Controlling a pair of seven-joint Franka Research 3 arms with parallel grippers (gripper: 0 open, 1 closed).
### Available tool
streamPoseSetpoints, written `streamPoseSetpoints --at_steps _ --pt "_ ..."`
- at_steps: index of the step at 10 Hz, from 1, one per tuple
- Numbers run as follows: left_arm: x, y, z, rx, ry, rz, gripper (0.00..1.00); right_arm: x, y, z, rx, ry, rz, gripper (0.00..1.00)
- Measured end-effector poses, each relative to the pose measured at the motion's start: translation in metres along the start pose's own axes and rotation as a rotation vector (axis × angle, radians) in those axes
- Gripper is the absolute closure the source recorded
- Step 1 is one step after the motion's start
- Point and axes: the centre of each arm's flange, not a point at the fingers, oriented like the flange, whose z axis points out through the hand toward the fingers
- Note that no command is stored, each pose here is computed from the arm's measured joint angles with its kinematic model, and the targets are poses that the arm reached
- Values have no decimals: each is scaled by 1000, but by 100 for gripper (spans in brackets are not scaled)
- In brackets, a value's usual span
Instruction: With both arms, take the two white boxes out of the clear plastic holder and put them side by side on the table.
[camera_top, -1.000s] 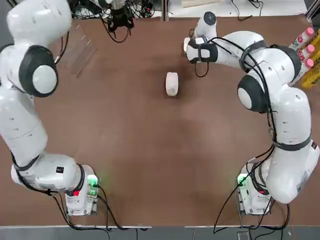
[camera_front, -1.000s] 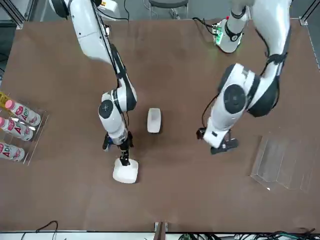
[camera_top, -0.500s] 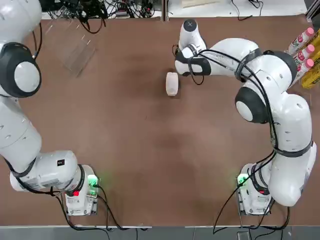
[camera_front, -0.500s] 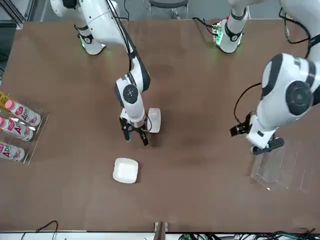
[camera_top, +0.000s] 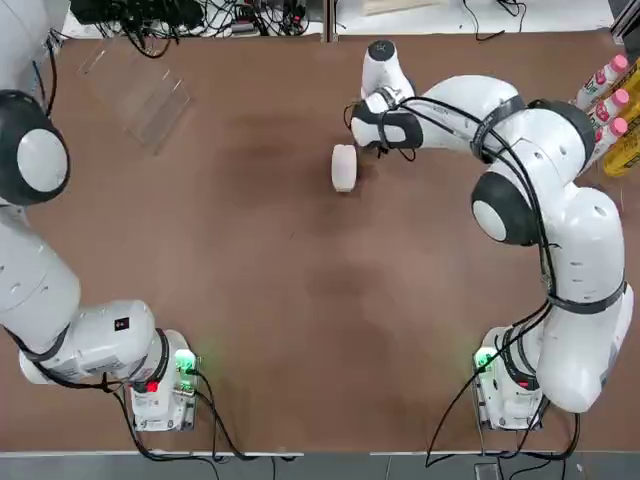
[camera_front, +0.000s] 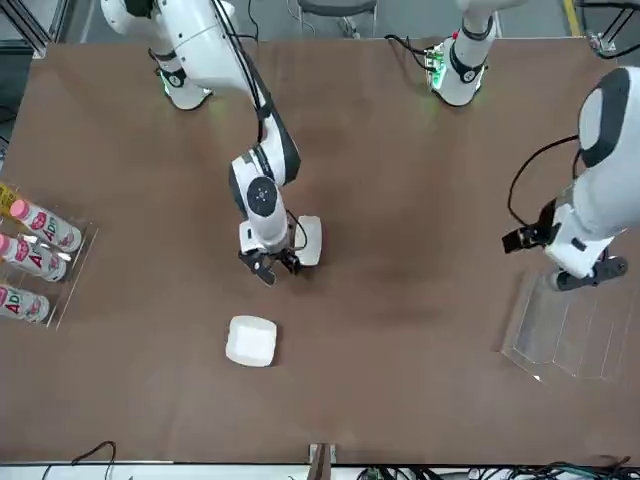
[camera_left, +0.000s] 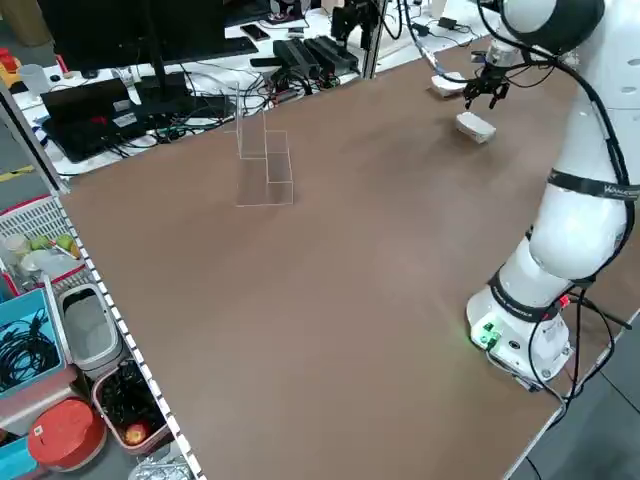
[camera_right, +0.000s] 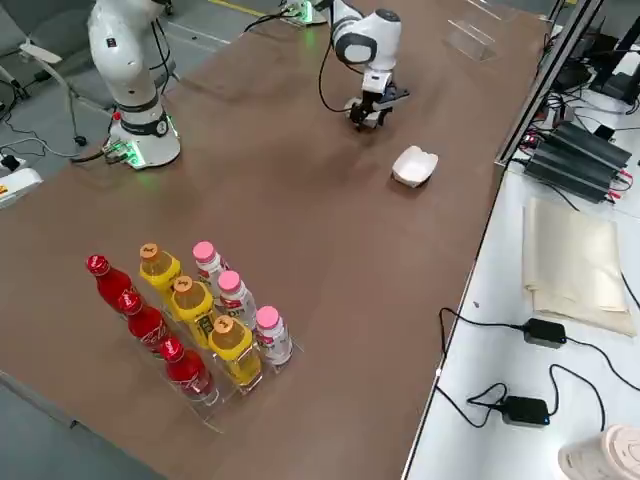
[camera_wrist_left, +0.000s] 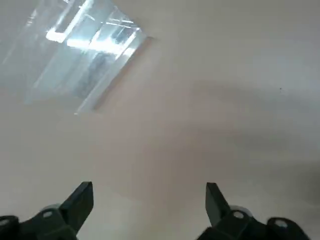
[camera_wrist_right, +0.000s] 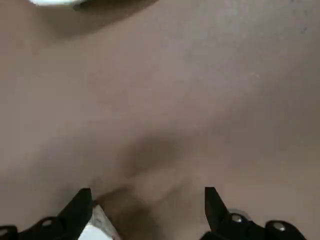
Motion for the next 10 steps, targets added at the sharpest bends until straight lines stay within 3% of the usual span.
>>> streamPoseSetpoints --at_steps 3,6,10 --pt "-10 -28 -19 12 -7 49 0 -2 5 -24 13 -102 -155 7" --pt "-10 -30 -13 16 -23 48 0 -14 4 -25 15 -131 -301 12" --pt "-10 -30 -6 19 -42 49 0 -19 4 -20 39 -136 -326 7"
